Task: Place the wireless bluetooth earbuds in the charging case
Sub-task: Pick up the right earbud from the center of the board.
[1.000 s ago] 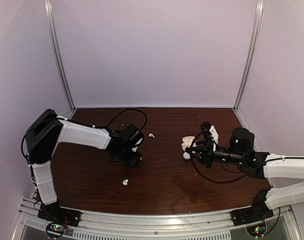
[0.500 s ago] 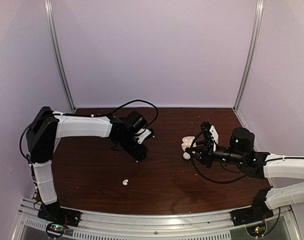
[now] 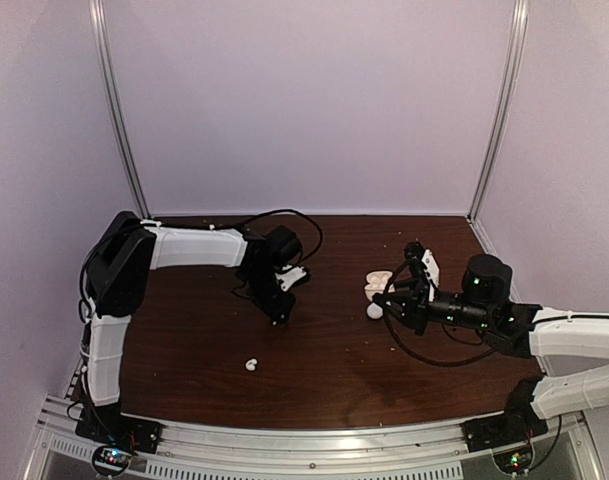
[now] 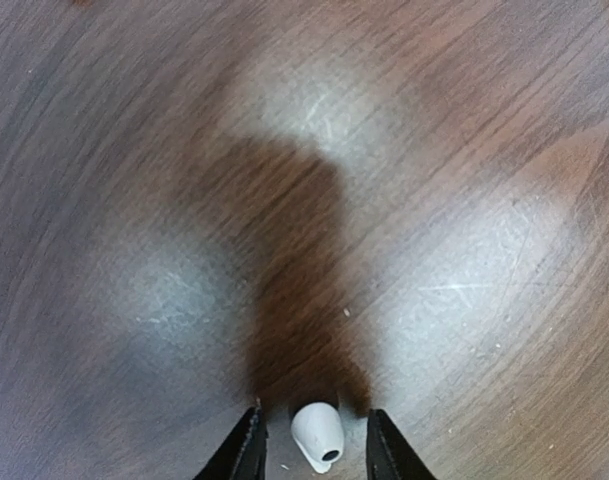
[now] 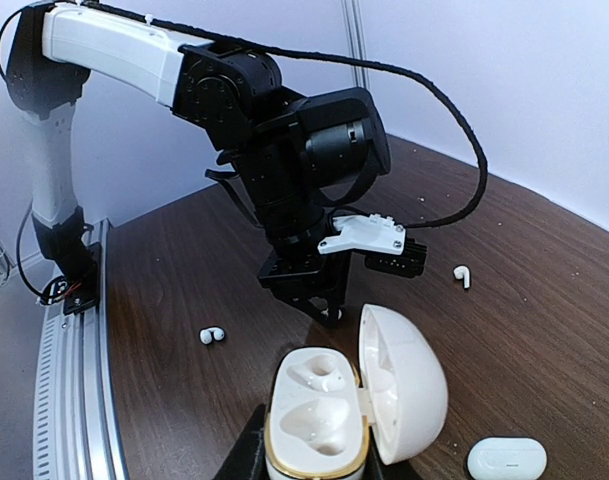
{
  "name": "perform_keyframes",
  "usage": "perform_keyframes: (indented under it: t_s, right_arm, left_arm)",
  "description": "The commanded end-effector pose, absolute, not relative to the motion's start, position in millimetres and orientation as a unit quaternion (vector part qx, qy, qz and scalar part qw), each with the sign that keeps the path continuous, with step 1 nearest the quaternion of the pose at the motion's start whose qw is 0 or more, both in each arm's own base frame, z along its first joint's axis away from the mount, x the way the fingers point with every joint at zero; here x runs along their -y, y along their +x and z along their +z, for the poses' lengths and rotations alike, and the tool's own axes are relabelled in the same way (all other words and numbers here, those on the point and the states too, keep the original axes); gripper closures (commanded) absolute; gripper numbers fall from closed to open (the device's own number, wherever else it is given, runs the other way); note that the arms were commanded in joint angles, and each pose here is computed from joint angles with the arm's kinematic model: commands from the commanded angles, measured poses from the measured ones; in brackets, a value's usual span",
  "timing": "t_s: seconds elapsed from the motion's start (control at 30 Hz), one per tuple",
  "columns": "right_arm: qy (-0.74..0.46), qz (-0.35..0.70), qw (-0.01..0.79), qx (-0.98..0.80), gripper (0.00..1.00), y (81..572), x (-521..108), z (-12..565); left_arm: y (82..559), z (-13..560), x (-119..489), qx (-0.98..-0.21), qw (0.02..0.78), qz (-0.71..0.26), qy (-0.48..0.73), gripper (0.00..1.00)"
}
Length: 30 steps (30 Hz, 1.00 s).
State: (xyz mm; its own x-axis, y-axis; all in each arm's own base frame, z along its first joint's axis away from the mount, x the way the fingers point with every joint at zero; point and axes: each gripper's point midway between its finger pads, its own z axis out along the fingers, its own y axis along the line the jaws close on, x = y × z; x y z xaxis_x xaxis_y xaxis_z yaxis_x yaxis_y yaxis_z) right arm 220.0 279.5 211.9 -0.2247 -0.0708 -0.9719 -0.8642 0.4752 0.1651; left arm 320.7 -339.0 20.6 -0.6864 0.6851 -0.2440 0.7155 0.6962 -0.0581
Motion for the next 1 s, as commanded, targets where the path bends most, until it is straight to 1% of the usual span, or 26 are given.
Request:
perform_keyframes:
  t_s: [0.0, 0.33, 0.53, 0.67, 0.87, 0.97]
  right_arm:
    - [-0.340, 0.386, 0.530, -0.674, 0.97, 220, -278, 217]
    - [-0.339, 0.383, 0.529, -0.677, 0.97, 221, -277, 213]
    - [-0.339, 0.383, 0.529, -0.677, 0.97, 221, -277, 213]
    - [-0.339, 0.384, 0.536, -0.671, 0.97, 220, -276, 216]
    - [-0.353, 0.388, 0.552, -0.648, 0.99, 220, -281, 230]
    - [-0.358, 0.388, 0.567, -0.632, 0.99, 221, -284, 241]
  left_arm:
    - [321, 17, 336, -0.914, 0.090, -0.066, 0.390, 0.65]
    - [322, 10, 334, -0.913, 0.080, -0.055, 0.396, 0.78]
    - [326, 20, 337, -0.913, 0.104, -0.065, 0.390, 0.84]
    - [338, 49, 345, -0.908, 0.163, -0.094, 0.375, 0.86]
    - [354, 113, 349, -0.880, 0.286, -0.141, 0.353, 0.89]
    - [355, 152, 351, -0.851, 0.352, -0.168, 0.353, 0.89]
